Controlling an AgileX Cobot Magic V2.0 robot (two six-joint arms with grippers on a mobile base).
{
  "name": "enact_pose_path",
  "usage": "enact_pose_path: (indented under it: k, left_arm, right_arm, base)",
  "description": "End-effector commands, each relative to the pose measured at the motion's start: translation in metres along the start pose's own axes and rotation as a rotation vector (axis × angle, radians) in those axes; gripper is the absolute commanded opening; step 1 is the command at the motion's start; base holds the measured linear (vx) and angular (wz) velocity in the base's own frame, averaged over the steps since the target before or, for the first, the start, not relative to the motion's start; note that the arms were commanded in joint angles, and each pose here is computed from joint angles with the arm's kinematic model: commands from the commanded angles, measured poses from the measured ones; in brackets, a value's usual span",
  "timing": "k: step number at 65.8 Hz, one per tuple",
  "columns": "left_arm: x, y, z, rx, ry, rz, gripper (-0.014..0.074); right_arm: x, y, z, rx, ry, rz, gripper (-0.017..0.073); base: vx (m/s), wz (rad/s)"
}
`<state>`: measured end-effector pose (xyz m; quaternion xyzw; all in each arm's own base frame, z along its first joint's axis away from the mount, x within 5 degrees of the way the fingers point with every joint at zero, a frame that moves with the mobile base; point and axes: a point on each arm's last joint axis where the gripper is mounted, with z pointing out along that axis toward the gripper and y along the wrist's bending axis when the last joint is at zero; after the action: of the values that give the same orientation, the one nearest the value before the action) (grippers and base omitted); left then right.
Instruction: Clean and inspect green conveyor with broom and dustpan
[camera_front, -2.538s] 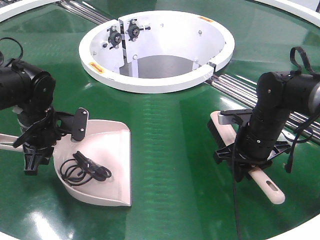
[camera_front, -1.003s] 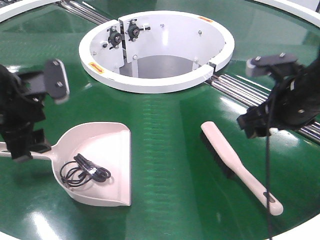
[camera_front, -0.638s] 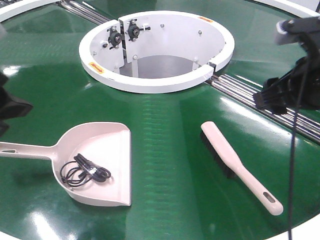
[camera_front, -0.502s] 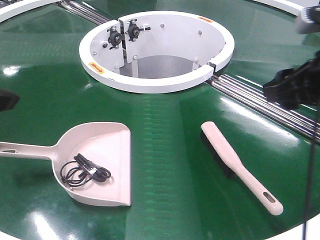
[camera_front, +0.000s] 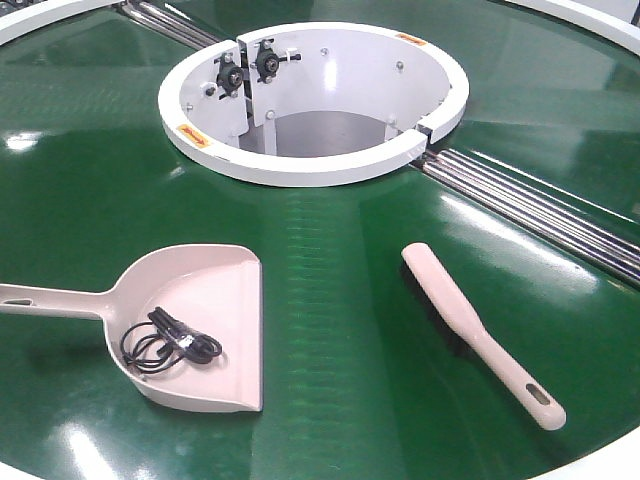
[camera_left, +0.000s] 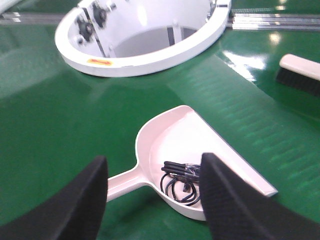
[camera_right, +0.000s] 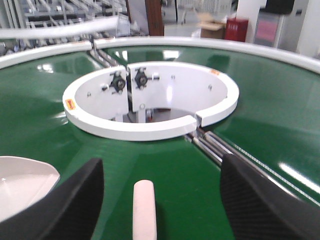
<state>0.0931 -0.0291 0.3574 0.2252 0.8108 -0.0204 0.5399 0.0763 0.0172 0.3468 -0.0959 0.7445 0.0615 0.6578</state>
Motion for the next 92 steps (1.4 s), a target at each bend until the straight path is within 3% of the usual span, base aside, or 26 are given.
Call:
enact_pose_path:
  k: [1, 5, 12, 20, 23, 26, 31, 33, 84, 88, 92]
  left_arm:
    - [0.016, -0.004, -0.009, -0.052, -0.204, -0.037, 0.0379]
    - [0.040, -0.009, -0.006, -0.063, -0.252, -0.070, 0.0379]
    - [0.079, -0.018, 0.007, -0.071, -0.258, -0.078, 0.0379]
    - [0.091, -0.021, 0.013, -0.077, -0.313, -0.132, 0.0353]
    - [0.091, -0.021, 0.013, -0.073, -0.318, -0.167, 0.0295]
    - [0.091, -0.021, 0.013, -0.068, -0.311, -0.188, 0.0180]
    - [0.091, -0.021, 0.013, -0.070, -0.308, -0.181, -0.0012]
    - [0.091, -0.021, 0.013, -0.072, -0.310, -0.175, -0.0009]
    - [0.097, -0.021, 0.017, -0.075, -0.306, -0.179, -0.0006]
    - [0.104, -0.021, 0.020, -0.105, -0.296, -0.162, -0.0006]
    - [0.114, -0.020, 0.022, -0.158, -0.295, -0.189, -0.0006]
  right_arm:
    - [0.009, 0.000, -0.014, 0.016, -0.126, -0.042, 0.0460]
    - [0.028, 0.000, -0.016, 0.015, -0.120, -0.043, 0.0452]
    - [0.056, 0.001, -0.011, 0.013, -0.080, -0.043, 0.0436]
    - [0.074, 0.002, -0.003, 0.010, -0.072, -0.034, 0.0376]
    - [0.075, 0.002, -0.003, 0.010, -0.074, -0.033, 0.0316]
    - [0.075, 0.002, -0.003, 0.011, -0.082, -0.034, 0.0216]
    - [0.074, 0.002, -0.003, 0.011, -0.084, -0.034, 0.0049]
    - [0.074, 0.002, -0.003, 0.011, -0.084, -0.034, -0.0016]
    - [0.075, 0.002, -0.003, 0.010, -0.084, -0.029, -0.0008]
    - [0.075, 0.002, -0.003, 0.010, -0.084, -0.029, -0.0009]
    - [0.075, 0.002, -0.003, 0.010, -0.084, -0.029, -0.0009]
  base:
    - [0.00, 0.00]
    - [0.00, 0.00]
    - [0.00, 0.00]
    - [0.00, 0.00]
    - [0.00, 0.00]
    - [0.00, 0.00]
    - [0.00, 0.00]
    - [0.00, 0.00]
    - [0.00, 0.00]
    - [0.00, 0.00]
    - [0.00, 0.00]
